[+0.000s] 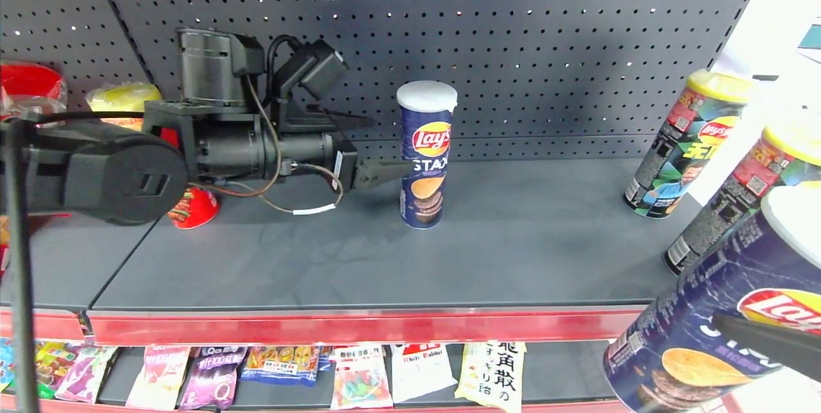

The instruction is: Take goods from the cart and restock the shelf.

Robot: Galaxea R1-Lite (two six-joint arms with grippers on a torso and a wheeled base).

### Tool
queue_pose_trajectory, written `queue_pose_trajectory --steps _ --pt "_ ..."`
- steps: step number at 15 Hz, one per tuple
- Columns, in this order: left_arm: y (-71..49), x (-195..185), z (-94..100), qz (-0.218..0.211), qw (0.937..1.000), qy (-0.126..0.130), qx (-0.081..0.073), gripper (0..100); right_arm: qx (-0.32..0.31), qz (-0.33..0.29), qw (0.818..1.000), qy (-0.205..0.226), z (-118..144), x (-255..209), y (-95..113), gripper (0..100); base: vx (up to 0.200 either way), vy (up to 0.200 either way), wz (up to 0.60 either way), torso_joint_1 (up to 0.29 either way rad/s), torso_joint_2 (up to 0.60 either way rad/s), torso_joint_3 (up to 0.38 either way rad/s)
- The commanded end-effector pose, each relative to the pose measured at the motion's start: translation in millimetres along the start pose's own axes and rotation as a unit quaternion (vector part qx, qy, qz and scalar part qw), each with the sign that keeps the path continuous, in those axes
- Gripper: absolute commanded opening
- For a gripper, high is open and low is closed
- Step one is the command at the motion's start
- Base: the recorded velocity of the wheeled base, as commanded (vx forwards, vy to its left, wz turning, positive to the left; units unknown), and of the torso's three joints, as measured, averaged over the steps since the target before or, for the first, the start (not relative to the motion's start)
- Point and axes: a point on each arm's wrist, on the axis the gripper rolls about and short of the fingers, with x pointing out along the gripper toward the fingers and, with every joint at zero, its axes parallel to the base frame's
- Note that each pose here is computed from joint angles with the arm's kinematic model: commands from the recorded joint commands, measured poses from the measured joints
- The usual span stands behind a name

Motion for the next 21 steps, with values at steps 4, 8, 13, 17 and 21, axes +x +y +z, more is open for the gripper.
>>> queue_pose_trajectory --steps 4,8,13,17,21 --pt "15.7 35.3 -2.5 -0.002 1.0 -0.007 0.004 100 0.003 -0.001 1.0 -0.002 -1.1 -2.4 1.3 0 0.0 0.0 0.0 0.0 0.0 0.0" --pt "1.7 45.8 0.6 -0.022 0.9995 -0.01 -0.022 100 0.007 -0.001 1.0 -0.005 -0.5 -3.5 1.7 0 0.0 0.0 0.0 0.0 0.0 0.0" --pt "7.7 65.6 -3.3 -0.023 0.9995 -0.012 -0.02 100 0.007 0.0 1.0 -0.005 -0.5 -3.2 1.6 0 0.0 0.0 0.0 0.0 0.0 0.0" --pt "14.8 87.6 -5.4 -0.024 0.9994 -0.022 -0.014 0 0.008 0.0 1.0 -0.005 -0.1 -3.3 1.6 0 0.0 0.0 0.0 0.0 0.0 0.0" --pt "13.3 88.1 -8.2 -0.031 0.9992 -0.019 -0.015 0 0.01 0.0 1.0 -0.003 -1.1 -2.7 1.5 0 0.0 0.0 0.0 0.0 0.0 0.0"
